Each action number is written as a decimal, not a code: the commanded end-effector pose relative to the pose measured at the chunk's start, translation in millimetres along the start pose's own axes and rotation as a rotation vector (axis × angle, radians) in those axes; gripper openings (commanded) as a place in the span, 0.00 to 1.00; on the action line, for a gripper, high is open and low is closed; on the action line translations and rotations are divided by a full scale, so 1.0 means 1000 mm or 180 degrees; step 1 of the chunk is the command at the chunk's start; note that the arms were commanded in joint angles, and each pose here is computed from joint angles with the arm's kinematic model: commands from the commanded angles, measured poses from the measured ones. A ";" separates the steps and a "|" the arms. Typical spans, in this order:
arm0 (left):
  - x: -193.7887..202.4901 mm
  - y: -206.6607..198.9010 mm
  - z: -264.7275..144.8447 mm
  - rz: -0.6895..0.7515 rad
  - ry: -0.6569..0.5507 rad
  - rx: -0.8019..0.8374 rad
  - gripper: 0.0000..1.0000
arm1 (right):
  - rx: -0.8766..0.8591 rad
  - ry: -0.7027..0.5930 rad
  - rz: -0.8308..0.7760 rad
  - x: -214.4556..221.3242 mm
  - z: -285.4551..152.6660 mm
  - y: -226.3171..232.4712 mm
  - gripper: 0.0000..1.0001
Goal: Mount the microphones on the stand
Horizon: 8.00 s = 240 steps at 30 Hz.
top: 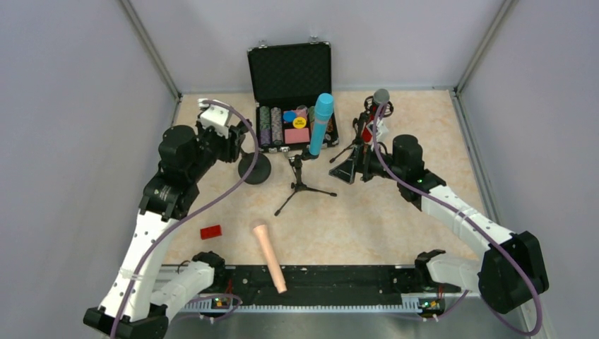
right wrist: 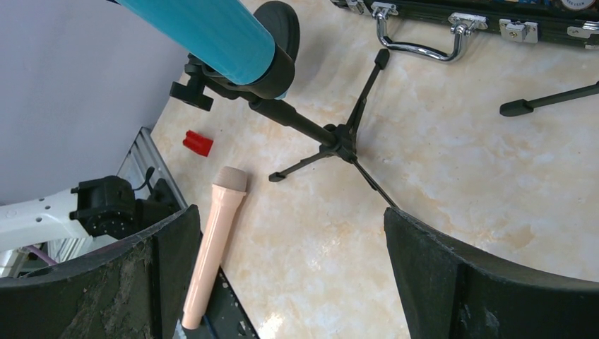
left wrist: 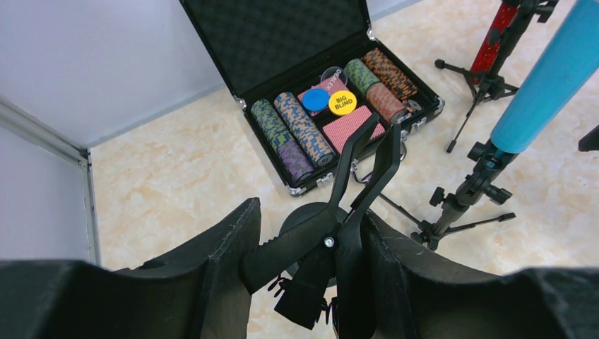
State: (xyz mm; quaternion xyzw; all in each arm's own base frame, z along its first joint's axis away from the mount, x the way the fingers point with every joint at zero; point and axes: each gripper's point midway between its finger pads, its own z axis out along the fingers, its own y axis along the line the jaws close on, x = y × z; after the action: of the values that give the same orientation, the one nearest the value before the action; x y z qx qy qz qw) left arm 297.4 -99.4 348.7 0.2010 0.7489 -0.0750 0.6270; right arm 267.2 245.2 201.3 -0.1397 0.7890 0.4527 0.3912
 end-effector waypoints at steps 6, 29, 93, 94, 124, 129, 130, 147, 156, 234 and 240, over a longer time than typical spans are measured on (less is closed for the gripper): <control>-0.065 -0.001 -0.049 -0.0091 -0.0572 0.0017 0.00 | 0.0005 -0.0137 -0.0161 -0.012 0.001 0.003 0.99; -0.049 -0.107 -0.062 -0.0973 -0.0526 0.1844 0.00 | 0.0274 -0.0131 -0.0084 -0.005 0.005 -0.018 0.99; -0.029 -0.203 0.007 -0.0049 -0.0419 0.2179 0.99 | 0.0573 -0.0114 -0.0048 0.010 -0.001 -0.039 0.99; -0.029 -0.202 0.004 -0.0093 -0.0438 0.2167 0.99 | 0.0571 -0.0114 -0.0045 0.011 -0.001 -0.039 0.99; 0.185 -0.140 -0.032 -0.2848 0.1296 -0.0037 0.99 | 0.0555 -0.0052 -0.0021 0.022 -0.002 -0.043 0.99; 0.203 -0.139 -0.048 -0.2907 0.1600 -0.0162 0.99 | 0.0553 -0.0053 0.0003 0.024 -0.001 -0.044 0.99; 0.205 -0.139 -0.050 -0.2908 0.1651 -0.0174 0.99 | 0.0542 -0.0055 0.0011 0.024 -0.001 -0.043 0.99; 0.287 -0.155 -0.070 -0.2163 0.3376 -0.0700 0.92 | 0.0537 -0.0008 0.0051 0.030 0.002 -0.046 0.99; 0.323 -0.172 -0.060 -0.2220 0.3566 -0.0627 0.74 | 0.0574 -0.0020 0.0014 0.028 0.001 -0.047 0.99; -0.111 -0.238 -0.095 -0.1376 -0.1115 0.3670 0.00 | -0.1987 -0.0736 -0.1158 -0.061 -0.100 0.182 0.95; -0.116 -0.245 -0.089 -0.1397 -0.1073 0.3770 0.00 | -0.2102 -0.0615 -0.1095 -0.052 -0.092 0.189 0.90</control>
State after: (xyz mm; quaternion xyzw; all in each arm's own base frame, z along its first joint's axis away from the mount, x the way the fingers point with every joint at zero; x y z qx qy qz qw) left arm 145.1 -313.9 404.0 0.3226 0.5534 -0.6106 0.4657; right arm 158.9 259.7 366.5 -0.3213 0.5551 0.6095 0.4659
